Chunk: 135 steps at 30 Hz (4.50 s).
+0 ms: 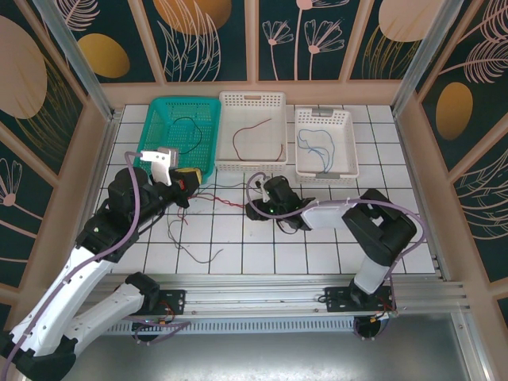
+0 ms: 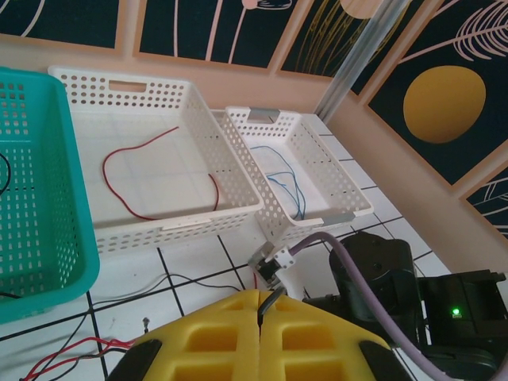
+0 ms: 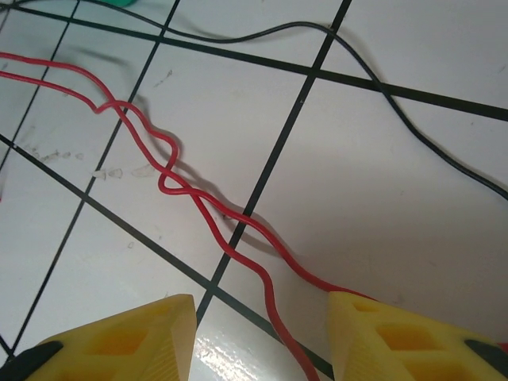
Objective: Untangle the cables
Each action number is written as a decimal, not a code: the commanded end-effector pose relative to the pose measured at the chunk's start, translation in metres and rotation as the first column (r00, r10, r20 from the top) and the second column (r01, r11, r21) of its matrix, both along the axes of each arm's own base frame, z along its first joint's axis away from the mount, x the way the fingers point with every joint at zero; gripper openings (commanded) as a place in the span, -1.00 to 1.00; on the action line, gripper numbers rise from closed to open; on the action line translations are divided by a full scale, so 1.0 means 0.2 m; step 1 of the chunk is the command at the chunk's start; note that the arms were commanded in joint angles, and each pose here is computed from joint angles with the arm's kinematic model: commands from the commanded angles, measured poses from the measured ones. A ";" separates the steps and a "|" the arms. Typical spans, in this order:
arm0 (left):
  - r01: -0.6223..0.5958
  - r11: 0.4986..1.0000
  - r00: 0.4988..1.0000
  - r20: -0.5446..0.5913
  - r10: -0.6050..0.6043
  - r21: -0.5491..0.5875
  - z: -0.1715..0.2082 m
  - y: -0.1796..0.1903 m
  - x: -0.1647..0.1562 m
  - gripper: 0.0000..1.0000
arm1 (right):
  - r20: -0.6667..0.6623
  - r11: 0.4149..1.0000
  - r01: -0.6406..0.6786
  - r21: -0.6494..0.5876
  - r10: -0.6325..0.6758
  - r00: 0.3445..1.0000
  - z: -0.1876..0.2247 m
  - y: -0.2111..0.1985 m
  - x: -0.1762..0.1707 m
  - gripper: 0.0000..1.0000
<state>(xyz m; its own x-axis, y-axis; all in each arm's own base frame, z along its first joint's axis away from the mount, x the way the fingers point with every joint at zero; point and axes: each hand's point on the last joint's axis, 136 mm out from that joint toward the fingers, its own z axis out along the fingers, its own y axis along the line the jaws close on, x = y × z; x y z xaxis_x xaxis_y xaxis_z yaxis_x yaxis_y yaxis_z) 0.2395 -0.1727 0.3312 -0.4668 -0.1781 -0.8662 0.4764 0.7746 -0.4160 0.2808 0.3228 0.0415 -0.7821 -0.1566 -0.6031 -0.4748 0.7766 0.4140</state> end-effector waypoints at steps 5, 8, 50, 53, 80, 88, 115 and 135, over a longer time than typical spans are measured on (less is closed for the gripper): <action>0.024 1.000 0.999 0.033 -0.024 0.009 0.02 -0.01 -0.01 -1.00 | 0.004 0.999 -0.025 -0.036 0.025 1.000 -0.04 0.02 -0.02 -0.29; 0.021 1.000 0.999 0.034 -0.022 0.015 0.02 -0.01 -0.01 -1.00 | 0.001 0.999 -0.026 -0.042 0.026 1.000 -0.04 0.01 -0.03 -0.68; -0.624 0.689 0.773 0.167 0.611 0.368 0.20 0.77 -0.04 -1.00 | -0.029 0.707 0.618 0.342 -0.650 0.759 0.71 -1.33 -0.04 -1.00; -0.683 0.638 0.723 0.206 0.659 0.356 0.27 0.85 -0.09 -1.00 | -0.024 0.694 0.644 0.322 -0.673 0.739 0.70 -1.36 -0.05 -1.00; -0.835 0.517 0.551 0.312 0.774 0.191 0.54 1.05 -0.20 -1.00 | 0.033 0.516 0.834 0.195 -0.854 0.520 0.61 -1.62 -0.09 -1.00; -0.864 0.502 0.468 0.332 0.819 -0.019 0.79 1.17 -0.37 -1.00 | 0.035 0.501 0.846 0.182 -0.863 0.503 0.58 -1.64 -0.08 -1.00; -0.813 0.571 0.502 0.356 0.788 -0.116 1.02 1.11 -0.36 -1.00 | 0.084 0.611 0.780 0.135 -0.791 0.606 0.47 -1.43 -0.09 -1.00; -0.332 0.942 0.941 -0.051 0.334 0.048 0.02 0.20 0.20 -1.00 | 0.142 0.881 0.438 0.176 -0.464 0.875 0.50 -0.90 -0.09 -1.00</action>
